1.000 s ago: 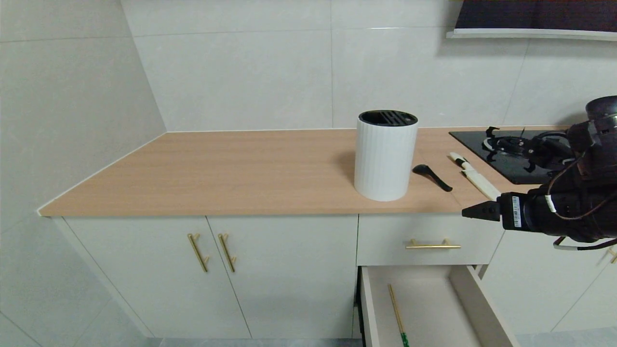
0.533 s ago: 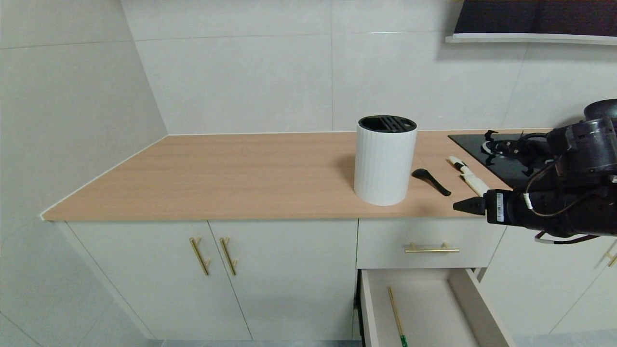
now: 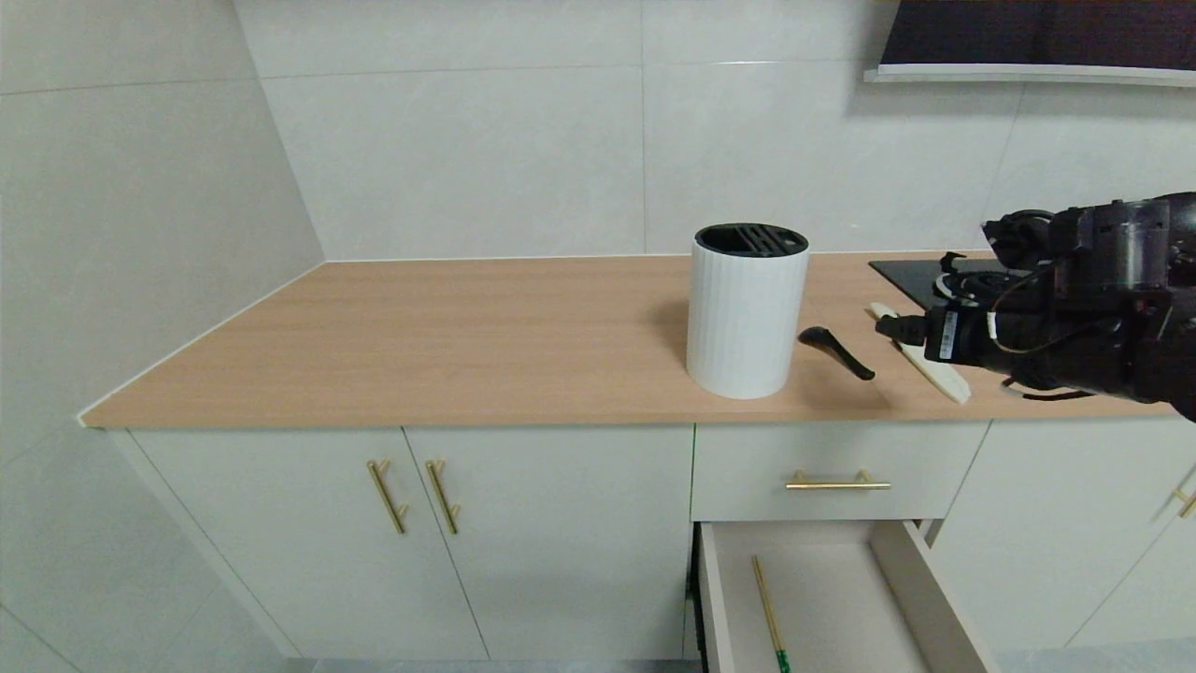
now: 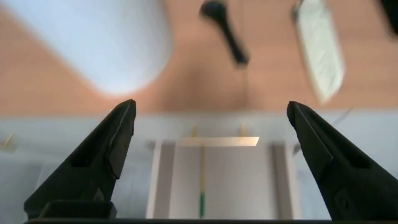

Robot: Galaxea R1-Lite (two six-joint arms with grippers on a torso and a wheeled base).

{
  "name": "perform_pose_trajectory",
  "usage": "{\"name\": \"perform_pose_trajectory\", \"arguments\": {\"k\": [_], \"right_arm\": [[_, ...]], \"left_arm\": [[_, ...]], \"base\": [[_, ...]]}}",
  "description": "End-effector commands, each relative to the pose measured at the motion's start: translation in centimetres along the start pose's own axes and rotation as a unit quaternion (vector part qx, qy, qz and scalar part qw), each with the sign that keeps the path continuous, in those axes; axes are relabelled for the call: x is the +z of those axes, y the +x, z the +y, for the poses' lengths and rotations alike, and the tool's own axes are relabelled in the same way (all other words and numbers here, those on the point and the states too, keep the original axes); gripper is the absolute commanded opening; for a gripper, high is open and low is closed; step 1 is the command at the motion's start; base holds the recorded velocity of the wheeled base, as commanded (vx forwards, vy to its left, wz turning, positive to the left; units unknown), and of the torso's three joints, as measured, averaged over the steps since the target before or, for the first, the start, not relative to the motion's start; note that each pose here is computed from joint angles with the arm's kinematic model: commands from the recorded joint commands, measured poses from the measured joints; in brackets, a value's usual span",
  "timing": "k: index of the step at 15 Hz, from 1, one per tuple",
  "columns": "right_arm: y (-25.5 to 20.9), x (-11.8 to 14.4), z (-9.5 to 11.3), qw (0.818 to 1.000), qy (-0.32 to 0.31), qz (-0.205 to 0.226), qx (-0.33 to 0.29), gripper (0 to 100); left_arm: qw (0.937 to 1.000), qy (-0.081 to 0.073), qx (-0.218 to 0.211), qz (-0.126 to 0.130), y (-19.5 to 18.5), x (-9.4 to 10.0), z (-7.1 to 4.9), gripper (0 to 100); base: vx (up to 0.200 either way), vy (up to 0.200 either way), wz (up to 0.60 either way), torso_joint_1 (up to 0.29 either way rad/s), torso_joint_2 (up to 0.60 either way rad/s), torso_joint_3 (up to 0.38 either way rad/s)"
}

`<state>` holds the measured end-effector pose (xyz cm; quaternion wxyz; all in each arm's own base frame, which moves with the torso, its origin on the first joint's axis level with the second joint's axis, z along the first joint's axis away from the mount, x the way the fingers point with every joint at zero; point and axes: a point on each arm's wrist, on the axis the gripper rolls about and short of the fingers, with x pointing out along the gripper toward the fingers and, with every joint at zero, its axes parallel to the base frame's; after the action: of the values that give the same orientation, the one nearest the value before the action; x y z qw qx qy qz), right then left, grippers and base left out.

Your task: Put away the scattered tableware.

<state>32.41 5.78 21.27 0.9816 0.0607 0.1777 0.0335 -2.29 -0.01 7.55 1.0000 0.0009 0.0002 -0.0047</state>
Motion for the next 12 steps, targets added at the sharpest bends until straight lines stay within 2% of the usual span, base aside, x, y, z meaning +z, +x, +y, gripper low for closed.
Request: {"name": "perform_pose_trajectory", "arguments": {"k": [1, 5, 7, 10, 12], "right_arm": [[3.6, 0.5, -0.6, 1.0, -0.005, -0.002, 0.0, 100], [8.8, 1.1, -1.8, 0.998, -0.056, -0.013, 0.001, 100], [9.4, 0.5, -1.9, 0.998, -0.065, -0.001, 0.02, 100], [10.7, -0.6, -3.9, 0.995, -0.088, 0.016, 0.033, 100], [12.6, -2.0, -4.8, 0.992, -0.119, 0.009, 0.029, 100]], "left_arm": [[1.0, 0.0, 0.0, 0.0, 0.0, 0.0, 0.0, 100], [1.0, 0.0, 0.0, 0.001, 0.0, 0.0, 0.0, 100], [1.0, 0.0, 0.0, 0.0, 0.0, 0.0, 0.0, 100], [1.0, 0.0, 0.0, 0.001, 0.0, 0.0, 0.0, 100], [1.0, 0.0, 0.0, 0.0, 0.0, 0.0, 0.0, 100]], "base": [[0.0, 0.0, 0.0, 0.0, 0.0, 0.0], [0.0, 0.0, 0.0, 0.0, 0.0, 0.0], [0.0, 0.0, 0.0, 0.0, 0.0, 0.0], [0.0, 0.0, 0.0, 0.0, 0.0, 0.0], [0.0, 0.0, 0.0, 0.0, 0.0, 0.0]]}}
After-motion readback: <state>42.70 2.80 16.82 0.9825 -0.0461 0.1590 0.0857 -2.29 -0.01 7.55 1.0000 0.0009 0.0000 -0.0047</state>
